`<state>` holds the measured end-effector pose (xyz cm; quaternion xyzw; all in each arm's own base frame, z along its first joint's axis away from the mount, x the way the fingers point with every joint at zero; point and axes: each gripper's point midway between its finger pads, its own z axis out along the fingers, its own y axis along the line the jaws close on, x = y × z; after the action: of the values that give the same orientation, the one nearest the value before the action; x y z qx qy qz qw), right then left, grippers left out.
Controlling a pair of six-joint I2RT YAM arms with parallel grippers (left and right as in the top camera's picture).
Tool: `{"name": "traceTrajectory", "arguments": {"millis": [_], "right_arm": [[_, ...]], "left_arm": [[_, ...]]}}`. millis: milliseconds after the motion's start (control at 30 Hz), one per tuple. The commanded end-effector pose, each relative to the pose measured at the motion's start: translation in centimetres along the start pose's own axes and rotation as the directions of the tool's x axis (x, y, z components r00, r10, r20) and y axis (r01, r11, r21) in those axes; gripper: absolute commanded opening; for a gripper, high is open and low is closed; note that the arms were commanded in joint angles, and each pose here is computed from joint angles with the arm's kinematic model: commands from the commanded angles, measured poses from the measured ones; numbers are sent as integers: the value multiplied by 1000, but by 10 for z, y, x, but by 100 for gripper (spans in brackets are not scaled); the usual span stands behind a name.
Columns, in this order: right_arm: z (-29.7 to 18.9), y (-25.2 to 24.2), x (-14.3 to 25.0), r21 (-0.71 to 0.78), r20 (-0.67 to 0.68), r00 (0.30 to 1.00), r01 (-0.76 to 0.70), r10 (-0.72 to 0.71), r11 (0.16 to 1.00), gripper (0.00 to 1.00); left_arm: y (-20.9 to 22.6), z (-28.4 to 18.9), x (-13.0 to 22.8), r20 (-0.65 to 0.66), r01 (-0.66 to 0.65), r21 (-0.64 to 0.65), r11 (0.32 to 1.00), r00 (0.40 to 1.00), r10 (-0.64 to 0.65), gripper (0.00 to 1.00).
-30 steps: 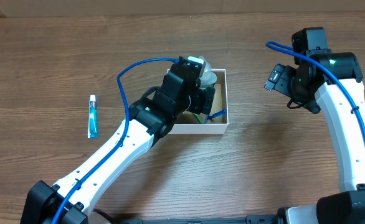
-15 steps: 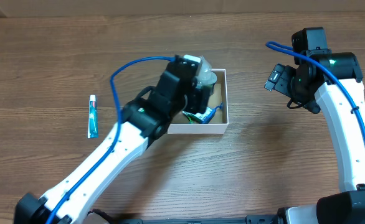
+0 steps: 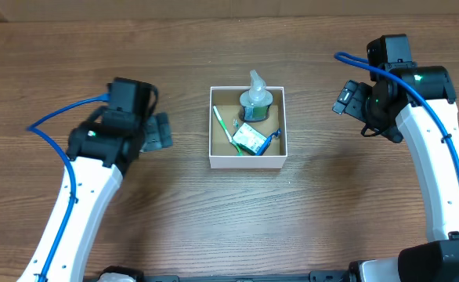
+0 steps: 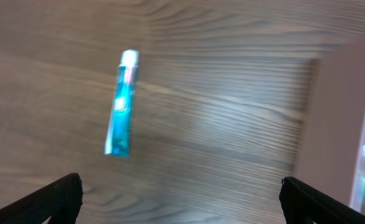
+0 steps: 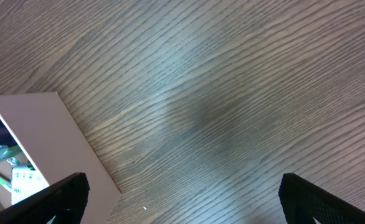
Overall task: Pack container
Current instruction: 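Move the left gripper back over the toothpaste tube and grasp it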
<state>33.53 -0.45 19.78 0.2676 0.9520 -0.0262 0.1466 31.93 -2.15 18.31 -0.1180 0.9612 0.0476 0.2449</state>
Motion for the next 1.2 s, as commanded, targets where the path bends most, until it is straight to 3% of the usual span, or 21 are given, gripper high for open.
{"name": "traceTrajectory", "arguments": {"millis": [0,133,333,467,767,933,1167], "right_arm": [[-10,-4,-3,-3,37,999,-6,7,1000,100],[-10,-4,-3,-3,37,999,-6,7,1000,100],[-10,-4,-3,-3,37,999,-6,7,1000,100],[-10,-4,-3,-3,37,999,-7,7,1000,100],[-10,-4,-3,-3,37,999,-7,7,1000,100],[-10,-4,-3,-3,37,999,-6,7,1000,100],[-10,-4,-3,-3,37,999,-6,7,1000,100]], "left_arm": [[28,23,8,-65,78,-74,994,994,-83,100],[49,50,21,-142,128,-120,985,979,-144,100],[47,95,26,-168,124,-33,992,977,-128,100],[57,102,18,-133,143,-41,989,980,-147,100],[54,137,24,-19,-31,-1,1000,999,30,100],[54,153,33,45,-51,4,999,998,50,100],[51,158,14,154,-75,9,997,985,73,100]]}}
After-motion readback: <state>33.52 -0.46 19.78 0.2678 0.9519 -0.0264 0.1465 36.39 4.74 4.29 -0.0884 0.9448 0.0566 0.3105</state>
